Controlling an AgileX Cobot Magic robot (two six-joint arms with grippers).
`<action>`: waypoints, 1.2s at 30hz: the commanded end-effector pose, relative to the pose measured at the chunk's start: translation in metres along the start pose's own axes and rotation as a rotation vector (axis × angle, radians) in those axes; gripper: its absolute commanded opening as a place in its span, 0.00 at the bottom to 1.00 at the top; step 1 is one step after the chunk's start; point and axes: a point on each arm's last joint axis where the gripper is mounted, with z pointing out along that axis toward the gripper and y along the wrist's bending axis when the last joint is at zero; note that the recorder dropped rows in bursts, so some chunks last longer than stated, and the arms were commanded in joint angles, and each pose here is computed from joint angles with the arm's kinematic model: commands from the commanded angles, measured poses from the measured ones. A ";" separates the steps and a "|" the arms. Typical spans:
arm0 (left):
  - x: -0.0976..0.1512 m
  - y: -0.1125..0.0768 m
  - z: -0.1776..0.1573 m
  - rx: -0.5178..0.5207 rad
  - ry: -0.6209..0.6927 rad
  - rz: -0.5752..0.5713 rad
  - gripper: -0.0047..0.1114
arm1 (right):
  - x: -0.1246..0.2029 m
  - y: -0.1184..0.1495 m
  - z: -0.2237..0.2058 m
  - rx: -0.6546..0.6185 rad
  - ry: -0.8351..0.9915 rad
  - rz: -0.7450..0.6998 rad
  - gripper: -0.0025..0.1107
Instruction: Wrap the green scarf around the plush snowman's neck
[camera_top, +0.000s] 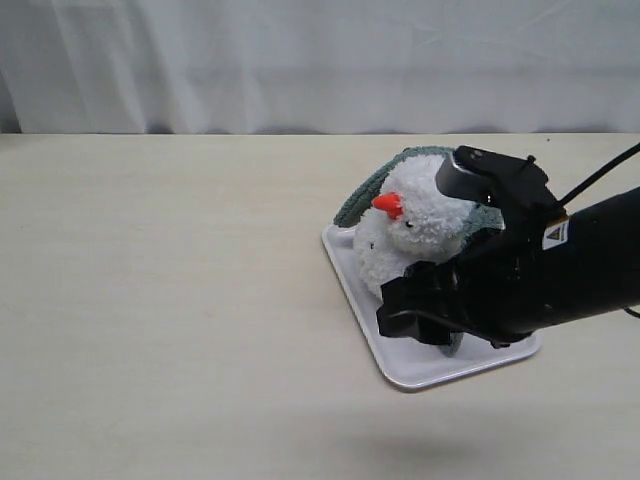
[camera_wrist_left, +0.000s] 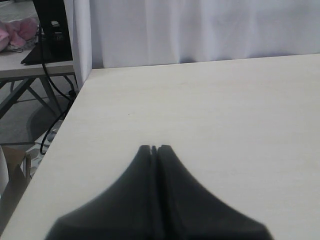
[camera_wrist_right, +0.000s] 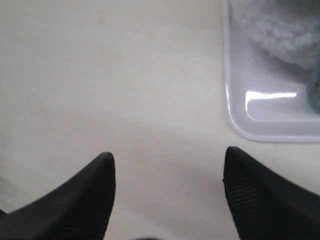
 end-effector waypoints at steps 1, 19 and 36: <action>-0.002 0.000 0.000 0.000 -0.032 -0.013 0.04 | -0.014 0.009 -0.011 -0.022 -0.065 -0.098 0.44; -0.002 0.000 0.000 0.000 -0.032 -0.013 0.04 | -0.068 -0.053 -0.032 0.398 -0.398 -0.009 0.06; -0.002 0.000 0.000 0.000 -0.032 -0.013 0.04 | -0.071 -0.079 0.043 0.439 -0.215 -0.040 0.06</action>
